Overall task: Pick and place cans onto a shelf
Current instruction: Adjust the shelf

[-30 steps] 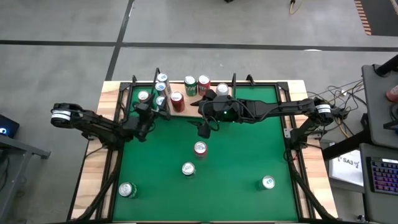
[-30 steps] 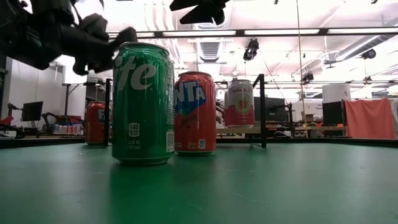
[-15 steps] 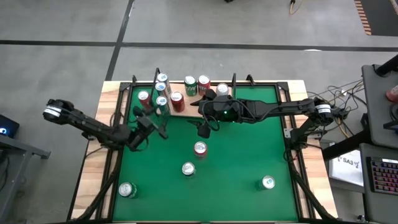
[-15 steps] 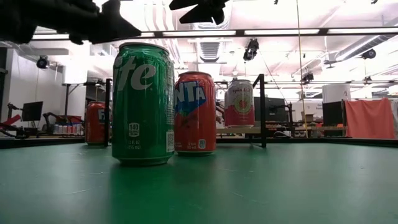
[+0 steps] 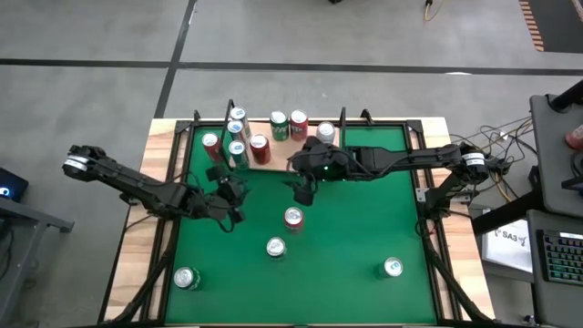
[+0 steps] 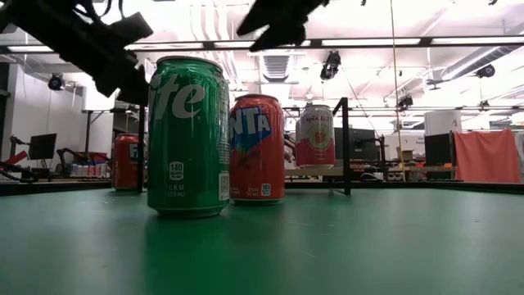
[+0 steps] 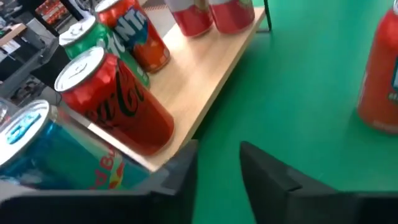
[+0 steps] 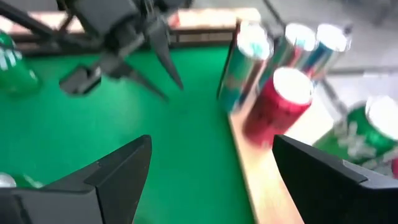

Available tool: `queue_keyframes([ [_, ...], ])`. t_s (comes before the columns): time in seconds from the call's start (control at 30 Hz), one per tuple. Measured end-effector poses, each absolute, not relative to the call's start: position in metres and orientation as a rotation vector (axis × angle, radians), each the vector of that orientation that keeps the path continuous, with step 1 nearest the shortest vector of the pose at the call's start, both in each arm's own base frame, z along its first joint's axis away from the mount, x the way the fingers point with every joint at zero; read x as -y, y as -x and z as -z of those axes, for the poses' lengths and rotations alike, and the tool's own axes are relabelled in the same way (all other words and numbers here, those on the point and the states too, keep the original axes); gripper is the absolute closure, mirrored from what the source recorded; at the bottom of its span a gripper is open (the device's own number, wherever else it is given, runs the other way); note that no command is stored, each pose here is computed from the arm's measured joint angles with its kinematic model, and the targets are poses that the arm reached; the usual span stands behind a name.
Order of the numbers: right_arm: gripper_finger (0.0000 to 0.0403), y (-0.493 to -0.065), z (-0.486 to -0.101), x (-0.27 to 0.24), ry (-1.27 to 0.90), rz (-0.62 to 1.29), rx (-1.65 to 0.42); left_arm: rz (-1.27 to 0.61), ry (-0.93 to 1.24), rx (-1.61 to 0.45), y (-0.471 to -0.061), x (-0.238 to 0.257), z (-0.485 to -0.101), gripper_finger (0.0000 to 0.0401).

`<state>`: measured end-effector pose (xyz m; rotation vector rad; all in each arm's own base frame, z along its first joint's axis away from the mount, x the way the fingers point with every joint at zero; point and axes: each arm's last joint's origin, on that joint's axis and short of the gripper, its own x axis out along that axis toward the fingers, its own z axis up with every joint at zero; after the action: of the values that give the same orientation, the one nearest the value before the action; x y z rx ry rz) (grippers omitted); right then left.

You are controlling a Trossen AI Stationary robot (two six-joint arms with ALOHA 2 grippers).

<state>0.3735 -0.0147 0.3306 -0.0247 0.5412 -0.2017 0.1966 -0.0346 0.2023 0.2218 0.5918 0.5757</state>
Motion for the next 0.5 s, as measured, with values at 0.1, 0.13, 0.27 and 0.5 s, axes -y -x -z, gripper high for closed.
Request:
queue_keyframes([
  [0.1,0.0076,-0.370,-0.325,0.015,-0.012,0.215,-0.607,-0.584,-0.240,-0.618,-0.192,0.031,-0.195,0.0348],
  [0.13,0.0076,-0.369,-0.324,0.015,-0.018,0.218,-0.625,-0.589,-0.242,-0.625,-0.190,0.030,-0.192,0.0363],
  [0.27,0.0076,-0.366,-0.320,0.015,-0.033,0.225,-0.674,-0.637,-0.214,-0.623,-0.185,0.020,-0.184,0.0396],
  [0.5,0.0076,-0.364,-0.317,0.015,-0.022,0.231,-0.703,-0.740,-0.083,-0.415,-0.193,-0.001,-0.185,0.0400],
])
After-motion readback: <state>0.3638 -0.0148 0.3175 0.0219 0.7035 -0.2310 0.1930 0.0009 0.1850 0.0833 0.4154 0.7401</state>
